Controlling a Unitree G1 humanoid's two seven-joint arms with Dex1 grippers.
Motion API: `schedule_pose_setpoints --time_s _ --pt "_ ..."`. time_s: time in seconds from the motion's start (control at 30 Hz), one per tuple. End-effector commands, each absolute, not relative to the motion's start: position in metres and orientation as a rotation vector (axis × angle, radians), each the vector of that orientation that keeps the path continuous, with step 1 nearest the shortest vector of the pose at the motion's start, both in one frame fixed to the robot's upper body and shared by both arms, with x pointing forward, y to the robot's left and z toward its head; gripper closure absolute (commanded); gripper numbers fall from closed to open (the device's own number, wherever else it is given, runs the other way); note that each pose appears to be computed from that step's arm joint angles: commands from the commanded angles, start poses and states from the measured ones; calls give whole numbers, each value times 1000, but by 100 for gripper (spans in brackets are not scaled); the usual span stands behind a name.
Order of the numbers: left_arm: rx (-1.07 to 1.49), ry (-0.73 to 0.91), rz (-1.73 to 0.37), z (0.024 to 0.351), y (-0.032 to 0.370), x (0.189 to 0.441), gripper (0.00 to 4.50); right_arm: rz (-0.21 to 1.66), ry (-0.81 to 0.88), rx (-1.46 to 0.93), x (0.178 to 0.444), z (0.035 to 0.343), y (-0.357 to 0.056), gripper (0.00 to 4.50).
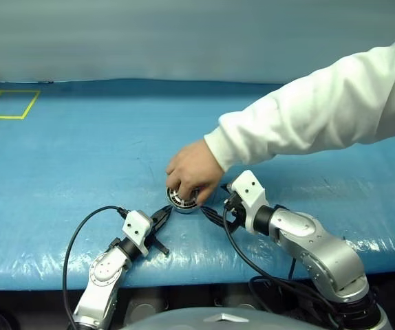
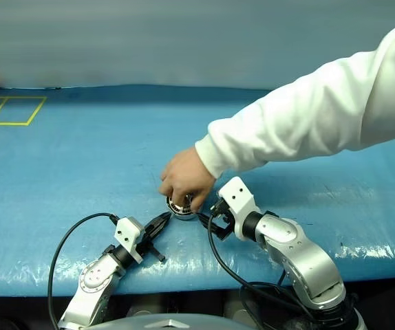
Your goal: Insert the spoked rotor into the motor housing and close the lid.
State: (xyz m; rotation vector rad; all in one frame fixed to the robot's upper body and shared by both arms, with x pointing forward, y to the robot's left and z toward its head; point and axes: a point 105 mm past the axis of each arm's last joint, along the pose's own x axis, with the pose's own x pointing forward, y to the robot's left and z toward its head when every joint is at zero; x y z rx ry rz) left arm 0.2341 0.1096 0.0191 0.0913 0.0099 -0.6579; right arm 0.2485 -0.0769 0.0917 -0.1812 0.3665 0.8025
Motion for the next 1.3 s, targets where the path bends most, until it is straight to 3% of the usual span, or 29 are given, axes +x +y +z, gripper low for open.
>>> schedule_pose_setpoints --time_s 0.03,0.9,1.03,1.3 --pt "95 -24 -658 26 109 235 450 816 317 -191 248 103 -74 4" --pt "104 -28 -653 27 112 237 450 756 341 -177 259 100 -81 4" --pt "102 -31 -649 27 111 237 450 694 360 -199 270 102 -90 93" --pt "101 -40 -647 27 110 239 450 562 353 -347 313 116 -109 363"
